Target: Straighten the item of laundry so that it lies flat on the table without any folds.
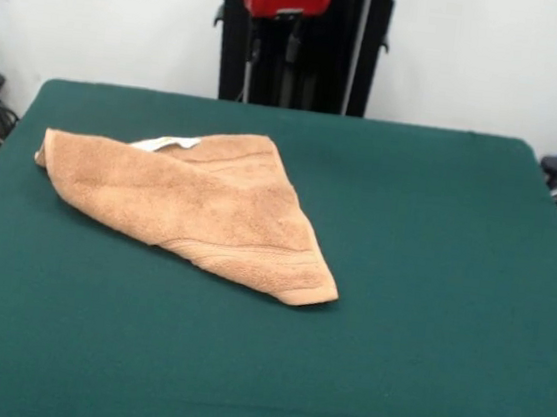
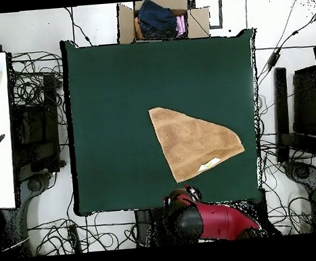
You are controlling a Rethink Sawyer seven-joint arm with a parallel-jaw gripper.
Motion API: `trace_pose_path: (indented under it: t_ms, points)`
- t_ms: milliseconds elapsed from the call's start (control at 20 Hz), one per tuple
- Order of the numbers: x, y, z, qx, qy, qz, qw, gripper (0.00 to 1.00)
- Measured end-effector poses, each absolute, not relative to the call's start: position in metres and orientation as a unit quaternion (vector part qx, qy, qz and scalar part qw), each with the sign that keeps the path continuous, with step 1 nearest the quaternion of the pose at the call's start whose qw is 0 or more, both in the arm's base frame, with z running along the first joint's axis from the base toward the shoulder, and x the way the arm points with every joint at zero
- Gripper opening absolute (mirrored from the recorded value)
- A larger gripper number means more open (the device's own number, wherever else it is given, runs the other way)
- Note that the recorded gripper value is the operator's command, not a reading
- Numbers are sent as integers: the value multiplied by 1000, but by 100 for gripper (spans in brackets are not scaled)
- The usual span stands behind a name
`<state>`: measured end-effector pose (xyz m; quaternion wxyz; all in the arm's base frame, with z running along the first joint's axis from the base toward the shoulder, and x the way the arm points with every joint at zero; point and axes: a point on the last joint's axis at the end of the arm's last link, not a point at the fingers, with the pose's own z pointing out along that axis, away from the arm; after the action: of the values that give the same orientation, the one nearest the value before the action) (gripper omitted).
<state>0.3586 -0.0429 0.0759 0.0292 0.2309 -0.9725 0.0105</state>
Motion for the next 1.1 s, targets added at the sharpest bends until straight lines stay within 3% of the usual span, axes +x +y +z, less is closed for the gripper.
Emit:
trace_pose_path:
  t_ms: [450, 1100]
  points:
    - [349, -53, 69, 219, -975, 42, 7, 100]
    - [323, -52, 48, 206, -977, 51, 24, 100]
